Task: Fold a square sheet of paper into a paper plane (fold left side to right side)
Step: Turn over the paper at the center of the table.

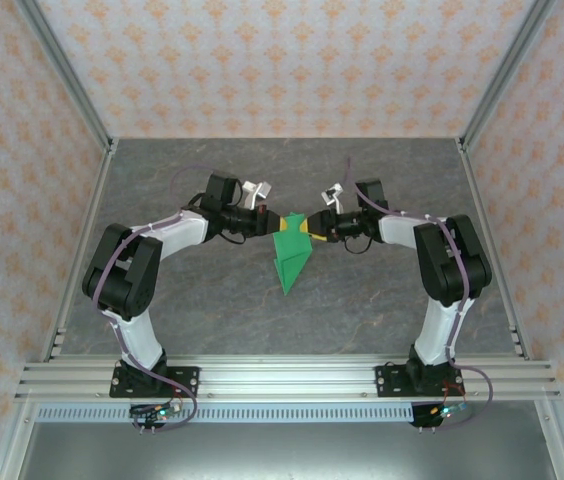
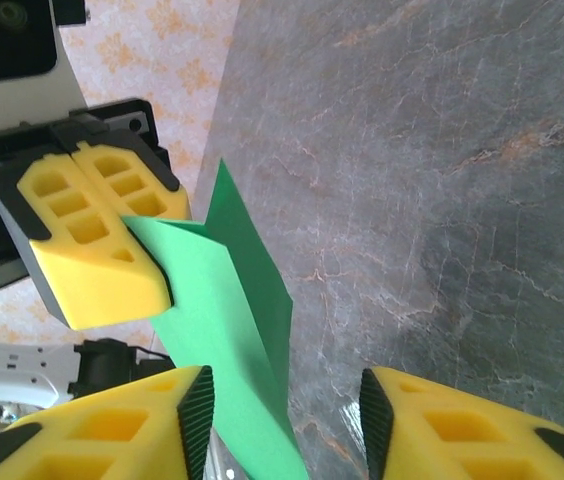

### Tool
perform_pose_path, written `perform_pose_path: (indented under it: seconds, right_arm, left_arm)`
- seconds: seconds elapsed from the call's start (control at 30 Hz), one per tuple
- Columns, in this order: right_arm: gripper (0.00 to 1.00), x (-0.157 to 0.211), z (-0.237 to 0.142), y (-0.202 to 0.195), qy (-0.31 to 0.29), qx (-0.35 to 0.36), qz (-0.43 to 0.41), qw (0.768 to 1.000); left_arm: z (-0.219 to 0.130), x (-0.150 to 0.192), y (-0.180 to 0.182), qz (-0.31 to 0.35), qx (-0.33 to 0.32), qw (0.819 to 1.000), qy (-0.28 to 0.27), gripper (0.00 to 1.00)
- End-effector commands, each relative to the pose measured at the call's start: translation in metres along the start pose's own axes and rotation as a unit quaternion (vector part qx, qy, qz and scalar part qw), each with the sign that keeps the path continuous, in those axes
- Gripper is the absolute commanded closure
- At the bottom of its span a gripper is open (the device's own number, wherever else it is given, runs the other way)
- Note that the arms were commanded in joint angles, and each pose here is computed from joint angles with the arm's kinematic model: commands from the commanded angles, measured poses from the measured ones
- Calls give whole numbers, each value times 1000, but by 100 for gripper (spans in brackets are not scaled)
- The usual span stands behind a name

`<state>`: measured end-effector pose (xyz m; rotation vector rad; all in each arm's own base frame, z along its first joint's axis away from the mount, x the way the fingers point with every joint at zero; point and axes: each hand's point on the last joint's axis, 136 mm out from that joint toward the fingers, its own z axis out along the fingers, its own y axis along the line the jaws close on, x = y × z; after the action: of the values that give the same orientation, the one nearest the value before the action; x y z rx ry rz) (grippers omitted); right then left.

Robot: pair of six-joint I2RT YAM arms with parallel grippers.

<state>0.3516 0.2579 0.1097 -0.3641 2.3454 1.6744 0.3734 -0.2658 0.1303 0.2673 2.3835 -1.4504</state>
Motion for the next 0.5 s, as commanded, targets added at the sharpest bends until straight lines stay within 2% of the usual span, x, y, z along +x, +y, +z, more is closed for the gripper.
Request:
perform_pose_path:
  seconds: [0.0,0.17,0.2,0.3,0.33,0.37,0.47]
  right_arm:
    - [61,0,-1,11,15,-16,-34,999]
    - [78,6,-1,8,26,-7,-33,999]
    - [83,7,-2,7,27,-3,-32,999]
    - [95,6,-4,5,21,12,-32,999]
    - [96,5,-4,5,18,17,-33,999]
    - [98,5,-5,4,15,24,-31,999]
    - [100,4,-8,-4,6,56,-13,998]
  left_arm:
    - [2,3,-2,4,5,1000,11,100]
    - [5,3,3,-3,2,1000,15,100]
    - [5,3,5,-5,-2,1000,15,97]
    - [4,2,7,-9,-14,1000,17,77]
    - [2,0,6,-8,-17,1000,15,70]
    - [0,-2,7,-6,-33,999,12,58]
    - [-14,-12,14,-1,-95,995,-6,43]
